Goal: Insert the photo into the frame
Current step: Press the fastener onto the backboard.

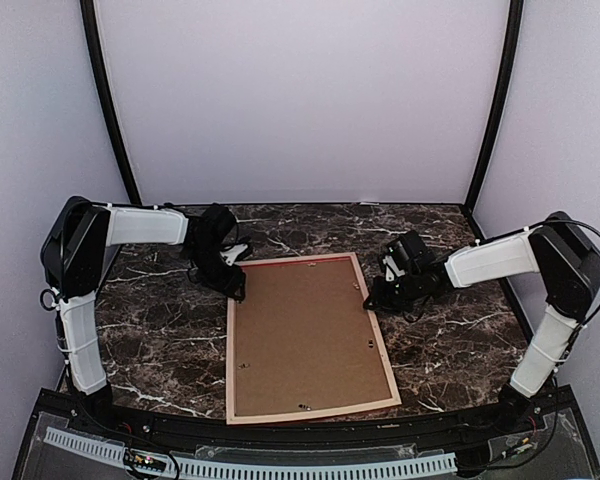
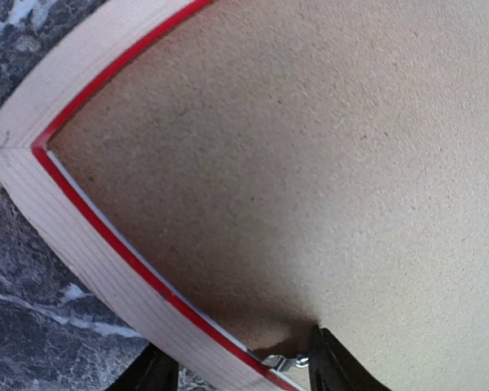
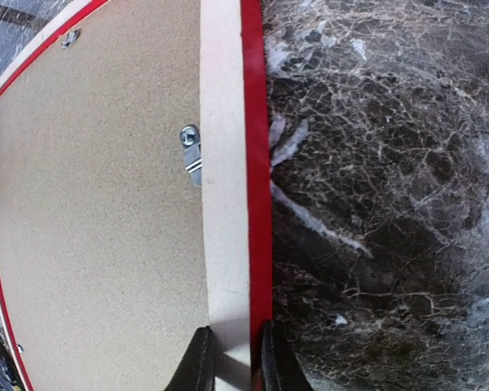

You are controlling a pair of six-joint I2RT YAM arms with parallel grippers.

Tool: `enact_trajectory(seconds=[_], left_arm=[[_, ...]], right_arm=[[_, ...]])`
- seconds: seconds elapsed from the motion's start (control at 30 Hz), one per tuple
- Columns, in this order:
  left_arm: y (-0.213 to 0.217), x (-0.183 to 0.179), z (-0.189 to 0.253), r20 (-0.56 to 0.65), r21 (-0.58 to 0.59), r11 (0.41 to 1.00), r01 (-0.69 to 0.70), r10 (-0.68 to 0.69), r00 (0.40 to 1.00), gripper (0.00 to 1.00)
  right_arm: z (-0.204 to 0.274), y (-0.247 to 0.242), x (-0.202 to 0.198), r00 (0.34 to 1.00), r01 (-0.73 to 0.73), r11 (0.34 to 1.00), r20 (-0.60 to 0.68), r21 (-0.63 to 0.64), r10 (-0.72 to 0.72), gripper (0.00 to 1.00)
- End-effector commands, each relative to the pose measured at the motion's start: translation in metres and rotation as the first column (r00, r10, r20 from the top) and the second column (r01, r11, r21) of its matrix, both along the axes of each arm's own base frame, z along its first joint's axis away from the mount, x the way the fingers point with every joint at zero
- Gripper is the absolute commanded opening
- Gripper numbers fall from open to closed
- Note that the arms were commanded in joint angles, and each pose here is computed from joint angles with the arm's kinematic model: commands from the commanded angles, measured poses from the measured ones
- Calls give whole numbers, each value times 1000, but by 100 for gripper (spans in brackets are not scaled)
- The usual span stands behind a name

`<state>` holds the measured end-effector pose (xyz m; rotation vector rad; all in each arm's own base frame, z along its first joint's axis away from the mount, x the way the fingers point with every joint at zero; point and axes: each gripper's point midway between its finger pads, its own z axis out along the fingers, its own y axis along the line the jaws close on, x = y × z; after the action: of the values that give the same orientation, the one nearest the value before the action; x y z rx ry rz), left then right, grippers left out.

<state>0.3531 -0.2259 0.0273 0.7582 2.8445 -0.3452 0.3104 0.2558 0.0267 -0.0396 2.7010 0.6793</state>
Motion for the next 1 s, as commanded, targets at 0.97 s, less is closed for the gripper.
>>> enact_trajectory(seconds=[0.97], left_arm=[[28, 8, 39, 105, 21, 965, -263, 260, 960, 76]], right_arm=[[-42, -8, -24, 990, 17, 999, -136, -30, -21, 0]])
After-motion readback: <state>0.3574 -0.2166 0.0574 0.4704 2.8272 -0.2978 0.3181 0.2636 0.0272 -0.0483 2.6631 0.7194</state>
